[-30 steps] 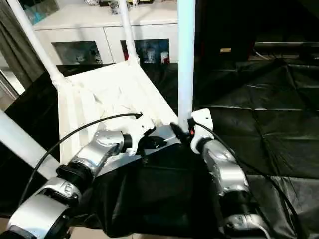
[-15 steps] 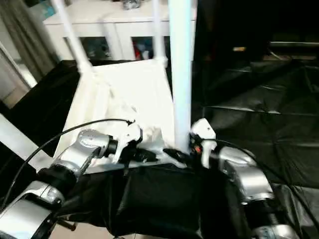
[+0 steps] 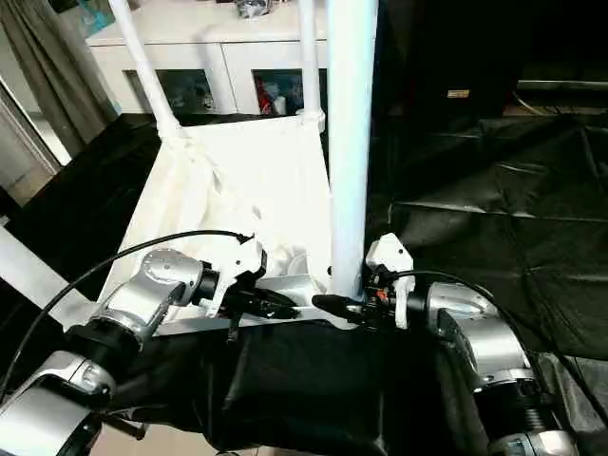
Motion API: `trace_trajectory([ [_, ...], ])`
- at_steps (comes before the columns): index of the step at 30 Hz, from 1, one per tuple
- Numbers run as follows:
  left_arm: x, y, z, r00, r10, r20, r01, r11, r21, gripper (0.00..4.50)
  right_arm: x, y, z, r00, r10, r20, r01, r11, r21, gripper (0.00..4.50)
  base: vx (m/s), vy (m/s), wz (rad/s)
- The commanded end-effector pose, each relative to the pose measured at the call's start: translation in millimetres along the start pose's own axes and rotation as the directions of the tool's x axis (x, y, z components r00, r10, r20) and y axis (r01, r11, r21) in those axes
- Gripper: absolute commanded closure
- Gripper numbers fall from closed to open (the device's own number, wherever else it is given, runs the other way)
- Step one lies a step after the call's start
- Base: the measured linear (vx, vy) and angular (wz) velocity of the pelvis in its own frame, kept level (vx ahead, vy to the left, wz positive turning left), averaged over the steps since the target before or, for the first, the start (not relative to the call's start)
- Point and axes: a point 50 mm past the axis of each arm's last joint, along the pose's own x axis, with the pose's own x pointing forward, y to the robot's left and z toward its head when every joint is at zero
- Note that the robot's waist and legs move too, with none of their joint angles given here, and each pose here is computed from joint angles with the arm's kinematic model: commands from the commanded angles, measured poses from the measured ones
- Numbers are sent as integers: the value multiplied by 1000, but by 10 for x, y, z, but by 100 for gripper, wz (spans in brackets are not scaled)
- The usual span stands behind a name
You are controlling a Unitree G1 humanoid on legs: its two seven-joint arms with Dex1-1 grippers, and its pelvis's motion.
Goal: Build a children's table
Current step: Rotate leg to tighten
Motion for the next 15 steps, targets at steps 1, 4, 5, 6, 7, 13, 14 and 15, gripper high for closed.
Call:
trace_trajectory([
  [1,72,66,138,997,65,37,-66,997,30,450,74,-108,-86,982,-188,-24,188,981,37,184,0,0,0],
  [4,151,157,197,981,186,52,-187,982,10,450,131,-220,-194,918,-394,-46,397,910,120,185,0,0,0],
  [5,151,157,197,981,186,52,-187,982,10,450,131,-220,-194,918,-394,-46,397,910,120,185,0,0,0],
  [6,180,179,219,974,219,56,-219,976,7,450,151,-242,-230,892,-449,-57,452,879,151,185,0,0,0],
  [7,219,215,245,960,275,57,-276,961,0,450,183,-258,-270,858,-509,-71,513,839,180,185,0,0,0],
  [13,454,197,371,943,320,91,-319,947,-25,450,490,-145,-291,813,-578,-68,579,792,193,185,0,0,0],
  [14,454,197,371,943,320,91,-319,947,-25,450,490,-145,-291,813,-578,-68,579,792,193,185,0,0,0],
  [15,465,186,373,947,308,92,-308,951,-22,450,512,-124,-268,829,-558,-49,555,807,202,185,0,0,0],
])
